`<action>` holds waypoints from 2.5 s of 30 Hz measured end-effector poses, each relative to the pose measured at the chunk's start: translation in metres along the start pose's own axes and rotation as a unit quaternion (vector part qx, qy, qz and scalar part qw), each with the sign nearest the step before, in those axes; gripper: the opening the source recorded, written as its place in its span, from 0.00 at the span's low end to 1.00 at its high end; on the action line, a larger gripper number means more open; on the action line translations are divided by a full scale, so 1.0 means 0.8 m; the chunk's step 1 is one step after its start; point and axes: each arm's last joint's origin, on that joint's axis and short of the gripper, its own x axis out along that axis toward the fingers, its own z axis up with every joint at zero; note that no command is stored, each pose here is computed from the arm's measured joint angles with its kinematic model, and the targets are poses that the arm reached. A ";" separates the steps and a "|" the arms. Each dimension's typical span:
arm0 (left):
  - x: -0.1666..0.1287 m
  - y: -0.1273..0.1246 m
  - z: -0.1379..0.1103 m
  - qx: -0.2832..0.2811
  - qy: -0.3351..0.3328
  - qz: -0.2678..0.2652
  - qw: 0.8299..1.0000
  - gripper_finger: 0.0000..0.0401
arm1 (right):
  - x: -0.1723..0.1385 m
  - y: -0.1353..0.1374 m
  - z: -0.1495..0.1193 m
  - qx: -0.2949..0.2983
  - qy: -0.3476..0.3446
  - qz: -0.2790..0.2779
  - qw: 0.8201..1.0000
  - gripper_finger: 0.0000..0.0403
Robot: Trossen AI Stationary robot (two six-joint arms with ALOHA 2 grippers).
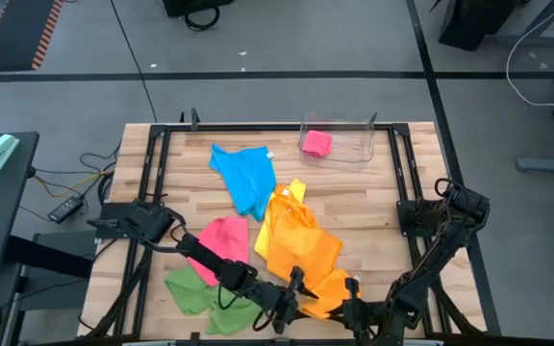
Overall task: Fold microfiber towels
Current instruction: Fold the right orange microfiber cloth
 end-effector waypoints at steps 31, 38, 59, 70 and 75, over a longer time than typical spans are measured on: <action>0.019 0.018 0.026 -0.153 0.074 -0.099 0.981 0.05 | -0.020 -0.001 0.000 -0.021 0.097 -0.061 0.993 0.33; 0.022 0.029 0.024 -0.157 0.073 -0.096 0.980 0.12 | 0.004 -0.015 -0.052 -0.001 0.090 -0.048 0.995 0.32; 0.036 0.052 0.013 -0.170 0.034 -0.069 0.982 0.12 | 0.010 -0.018 -0.042 0.034 0.103 -0.016 0.994 0.30; 0.035 0.047 0.013 -0.169 0.037 -0.080 0.982 0.09 | -0.026 -0.059 -0.032 0.016 0.158 -0.131 0.979 0.24; 0.035 0.046 0.013 -0.168 0.036 -0.082 0.982 0.11 | -0.025 -0.076 -0.052 0.030 0.186 -0.150 0.971 0.22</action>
